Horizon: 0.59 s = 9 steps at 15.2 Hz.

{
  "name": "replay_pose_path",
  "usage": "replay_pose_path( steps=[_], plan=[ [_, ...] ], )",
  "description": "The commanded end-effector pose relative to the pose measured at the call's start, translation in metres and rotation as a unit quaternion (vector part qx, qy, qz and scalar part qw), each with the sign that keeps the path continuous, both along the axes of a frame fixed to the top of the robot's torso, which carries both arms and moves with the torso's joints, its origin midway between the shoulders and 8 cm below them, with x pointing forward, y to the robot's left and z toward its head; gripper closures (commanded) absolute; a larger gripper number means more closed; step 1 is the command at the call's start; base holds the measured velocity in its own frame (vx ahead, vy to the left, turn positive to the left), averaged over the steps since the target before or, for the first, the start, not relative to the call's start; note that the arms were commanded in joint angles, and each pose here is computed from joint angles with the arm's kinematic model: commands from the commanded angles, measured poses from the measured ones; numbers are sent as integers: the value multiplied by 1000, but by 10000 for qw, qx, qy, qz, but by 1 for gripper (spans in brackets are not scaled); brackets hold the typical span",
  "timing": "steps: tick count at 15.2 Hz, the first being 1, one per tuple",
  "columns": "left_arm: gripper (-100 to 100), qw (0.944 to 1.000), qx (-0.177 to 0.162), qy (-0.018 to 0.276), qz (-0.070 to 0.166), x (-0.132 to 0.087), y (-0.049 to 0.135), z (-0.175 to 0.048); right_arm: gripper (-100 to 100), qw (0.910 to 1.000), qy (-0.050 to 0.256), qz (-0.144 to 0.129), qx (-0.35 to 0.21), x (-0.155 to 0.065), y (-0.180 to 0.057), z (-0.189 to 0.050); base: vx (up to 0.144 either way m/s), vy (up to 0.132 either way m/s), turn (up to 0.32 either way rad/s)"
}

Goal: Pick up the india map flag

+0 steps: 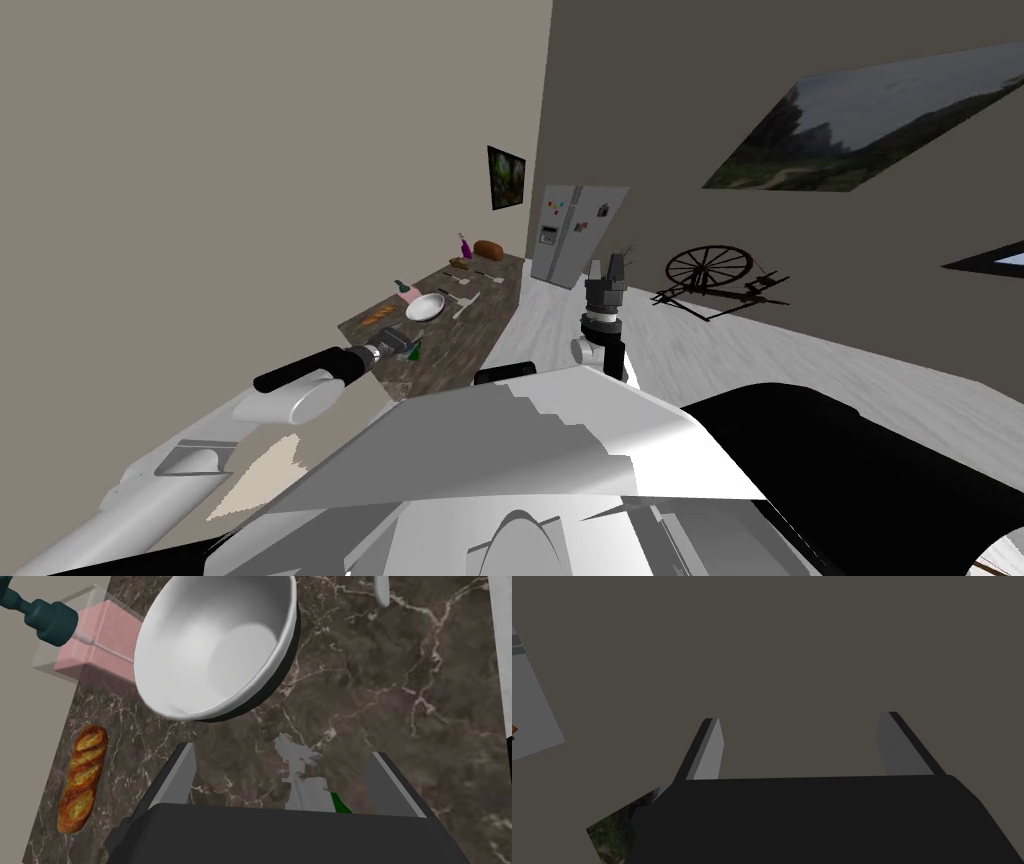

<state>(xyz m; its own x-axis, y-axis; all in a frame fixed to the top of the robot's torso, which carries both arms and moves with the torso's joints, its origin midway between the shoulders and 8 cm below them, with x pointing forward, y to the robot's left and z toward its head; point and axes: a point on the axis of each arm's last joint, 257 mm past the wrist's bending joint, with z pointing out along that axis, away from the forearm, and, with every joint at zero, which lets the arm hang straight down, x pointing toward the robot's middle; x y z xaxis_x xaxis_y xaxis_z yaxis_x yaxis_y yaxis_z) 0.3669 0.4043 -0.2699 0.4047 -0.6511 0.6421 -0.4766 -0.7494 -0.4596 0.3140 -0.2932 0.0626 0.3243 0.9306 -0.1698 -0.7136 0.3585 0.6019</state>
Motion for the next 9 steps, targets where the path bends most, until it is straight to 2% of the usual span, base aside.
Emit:
replay_pose_path(
  steps=[1, 3, 4, 5, 6, 7, 8, 9],
  plan=[
    [-100, 9988, -158, 414, 211, -10, 12, -11, 0, 10000, 0, 0, 0, 0, 0, 0, 14, 0, -155],
    [-100, 9983, -231, 460, 266, -11, 12, -12, 0, 10000, 0, 0, 0, 0, 0, 0, 14, 4, -116],
    [-100, 9954, -349, 779, 443, -20, 21, -19, 0, 10000, 0, 0, 0, 0, 0, 0, 14, 1, -135],
    [-100, 9949, -376, 804, 473, -21, 21, -20, 0, 10000, 0, 0, 0, 0, 0, 0, 15, 2, -179],
    [-100, 9913, -456, 1066, 619, -28, 29, -24, 0, 10000, 0, 0, 0, 0, 0, 0, 20, 4, -215],
    [-100, 9899, -508, 1130, 685, -31, 29, -26, 0, 10000, 0, 0, 0, 0, 0, 0, 19, 7, -186],
    [-100, 9859, -552, 1353, 820, -38, 38, -30, 0, 10000, 0, 0, 0, 0, 0, 0, 20, 8, -185],
    [-100, 9836, -624, 1438, 895, -41, 37, -32, 0, 10000, 0, 0, 0, 0, 0, 0, 19, 9, -165]
  ],
)
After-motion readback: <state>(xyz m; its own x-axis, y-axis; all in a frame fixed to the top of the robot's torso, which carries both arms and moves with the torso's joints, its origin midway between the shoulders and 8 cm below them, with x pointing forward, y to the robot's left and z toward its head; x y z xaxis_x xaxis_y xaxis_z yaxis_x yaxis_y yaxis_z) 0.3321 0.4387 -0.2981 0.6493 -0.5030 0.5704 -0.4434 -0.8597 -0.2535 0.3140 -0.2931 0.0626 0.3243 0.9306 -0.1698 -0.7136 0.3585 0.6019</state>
